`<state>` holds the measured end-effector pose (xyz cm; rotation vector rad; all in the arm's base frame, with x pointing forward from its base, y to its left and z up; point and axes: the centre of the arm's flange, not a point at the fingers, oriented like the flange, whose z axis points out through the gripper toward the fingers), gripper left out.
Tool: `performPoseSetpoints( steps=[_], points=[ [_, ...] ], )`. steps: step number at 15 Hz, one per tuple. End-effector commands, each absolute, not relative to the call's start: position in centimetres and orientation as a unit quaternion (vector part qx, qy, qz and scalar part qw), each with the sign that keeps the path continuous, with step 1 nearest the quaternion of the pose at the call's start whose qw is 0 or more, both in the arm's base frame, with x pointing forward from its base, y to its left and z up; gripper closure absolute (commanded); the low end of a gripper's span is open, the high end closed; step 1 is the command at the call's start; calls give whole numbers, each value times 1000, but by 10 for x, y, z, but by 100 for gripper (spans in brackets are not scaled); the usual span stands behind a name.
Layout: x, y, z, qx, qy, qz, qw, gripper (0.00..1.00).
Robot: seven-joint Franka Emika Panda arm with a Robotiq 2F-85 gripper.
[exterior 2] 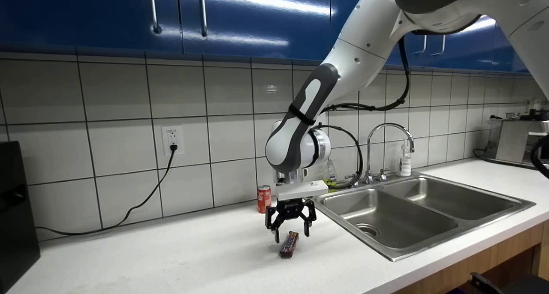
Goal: Place the snack bar inside the sink
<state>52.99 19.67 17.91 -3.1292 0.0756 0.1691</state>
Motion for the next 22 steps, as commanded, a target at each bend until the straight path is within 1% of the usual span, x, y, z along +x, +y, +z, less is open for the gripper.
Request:
performPoseSetpoints(
  steps=[1,22],
  points=[
    [541,200,173,-994,93,50,6,0],
    [558,195,155,-955,294,36,-26,0]
  ],
)
